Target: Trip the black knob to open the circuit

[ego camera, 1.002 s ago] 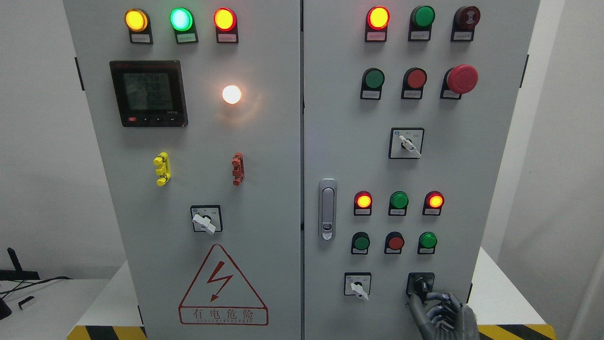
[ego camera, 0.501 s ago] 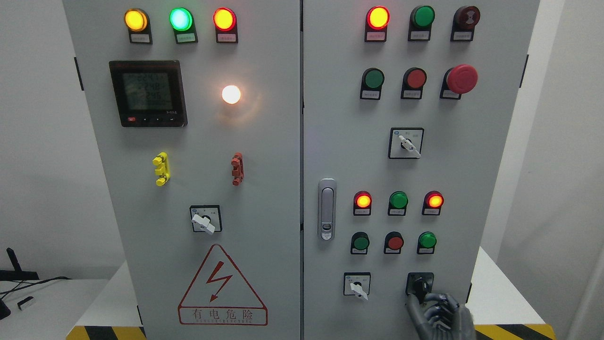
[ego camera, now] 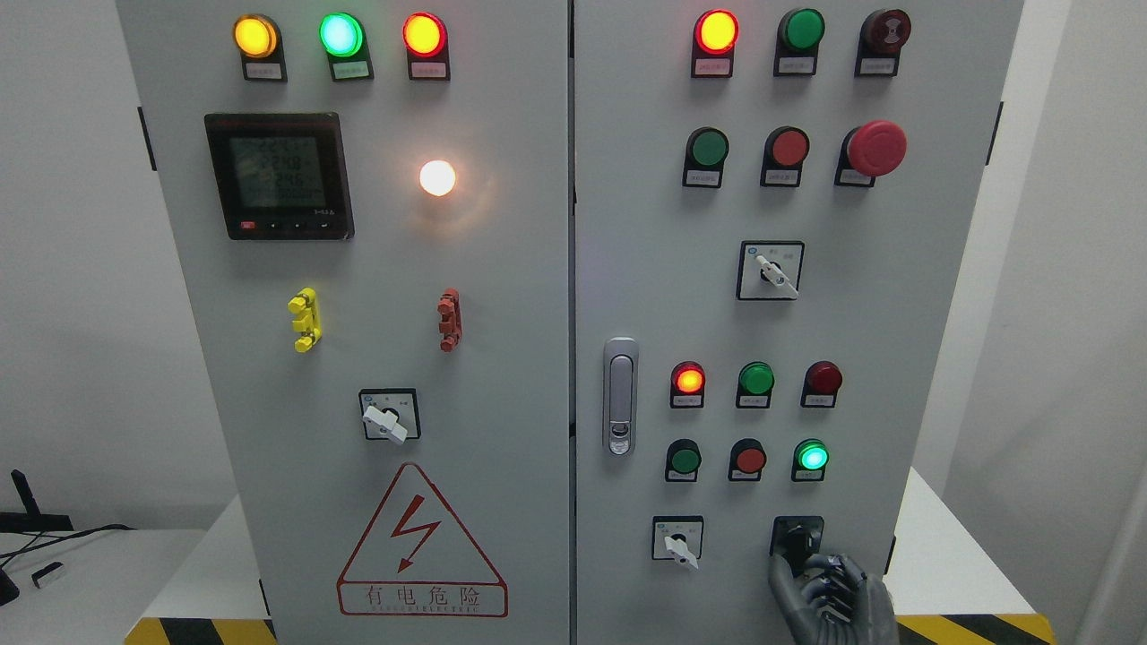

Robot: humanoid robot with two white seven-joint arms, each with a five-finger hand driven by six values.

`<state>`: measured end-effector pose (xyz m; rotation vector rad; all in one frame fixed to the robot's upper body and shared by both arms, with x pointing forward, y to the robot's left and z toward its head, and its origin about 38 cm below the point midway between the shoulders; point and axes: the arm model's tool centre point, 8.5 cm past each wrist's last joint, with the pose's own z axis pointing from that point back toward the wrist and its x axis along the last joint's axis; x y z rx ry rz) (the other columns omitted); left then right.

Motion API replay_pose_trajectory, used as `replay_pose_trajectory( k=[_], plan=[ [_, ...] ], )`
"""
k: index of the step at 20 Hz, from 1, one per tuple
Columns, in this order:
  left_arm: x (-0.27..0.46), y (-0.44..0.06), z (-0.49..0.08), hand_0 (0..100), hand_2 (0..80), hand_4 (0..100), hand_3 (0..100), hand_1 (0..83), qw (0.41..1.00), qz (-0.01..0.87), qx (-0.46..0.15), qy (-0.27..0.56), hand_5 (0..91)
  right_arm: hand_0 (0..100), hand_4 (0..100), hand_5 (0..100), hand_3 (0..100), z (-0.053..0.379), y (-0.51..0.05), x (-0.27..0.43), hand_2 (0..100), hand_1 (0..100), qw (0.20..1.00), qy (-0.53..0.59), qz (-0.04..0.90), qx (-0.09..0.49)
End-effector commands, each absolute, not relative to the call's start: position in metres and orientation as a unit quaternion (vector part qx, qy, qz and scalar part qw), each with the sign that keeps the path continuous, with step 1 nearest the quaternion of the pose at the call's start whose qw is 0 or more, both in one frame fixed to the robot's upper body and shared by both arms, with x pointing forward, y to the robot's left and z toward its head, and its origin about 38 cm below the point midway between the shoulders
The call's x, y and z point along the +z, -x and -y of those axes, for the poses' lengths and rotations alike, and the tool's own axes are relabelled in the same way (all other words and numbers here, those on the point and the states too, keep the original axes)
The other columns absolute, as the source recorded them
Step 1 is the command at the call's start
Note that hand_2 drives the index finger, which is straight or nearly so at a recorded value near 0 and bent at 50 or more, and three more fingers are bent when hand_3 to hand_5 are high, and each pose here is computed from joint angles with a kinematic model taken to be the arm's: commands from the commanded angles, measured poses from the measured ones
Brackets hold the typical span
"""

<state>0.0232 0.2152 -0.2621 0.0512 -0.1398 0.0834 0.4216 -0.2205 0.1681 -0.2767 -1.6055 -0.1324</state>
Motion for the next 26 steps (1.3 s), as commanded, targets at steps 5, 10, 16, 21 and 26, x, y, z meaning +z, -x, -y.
replay_pose_trajectory(
  k=[5, 10, 16, 21, 26],
  plan=[
    [-0.2621, -0.0231, -0.215, 12, 0.0, 0, 0, 38.9, 0.997, 0.07, 0.026, -0.024, 0.0, 30, 90, 99, 85, 0.2216, -0.4222, 0.1703, 58, 68, 0.682, 0.121, 0.719, -0.063],
    [-0.2621, -0.0236, -0.215, 12, 0.0, 0, 0, 38.9, 0.997, 0.07, 0.026, -0.024, 0.0, 30, 90, 99, 85, 0.2187, -0.4224, 0.1701, 58, 68, 0.683, 0.117, 0.719, -0.061],
    [-0.2621, -0.0231, -0.215, 12, 0.0, 0, 0, 38.9, 0.997, 0.07, 0.026, -0.024, 0.0, 30, 90, 99, 85, 0.2166, -0.4224, 0.1701, 58, 68, 0.683, 0.114, 0.719, -0.061],
    [-0.2621, -0.0236, -0.214, 12, 0.0, 0, 0, 38.9, 0.997, 0.07, 0.026, -0.023, 0.0, 30, 90, 99, 85, 0.2155, -0.4232, 0.171, 58, 68, 0.683, 0.106, 0.719, -0.065],
    [-0.2621, -0.0236, -0.215, 12, 0.0, 0, 0, 38.9, 0.997, 0.07, 0.026, -0.024, 0.0, 30, 91, 99, 85, 0.2143, -0.4237, 0.1711, 58, 68, 0.684, 0.103, 0.719, -0.065]
  ],
)
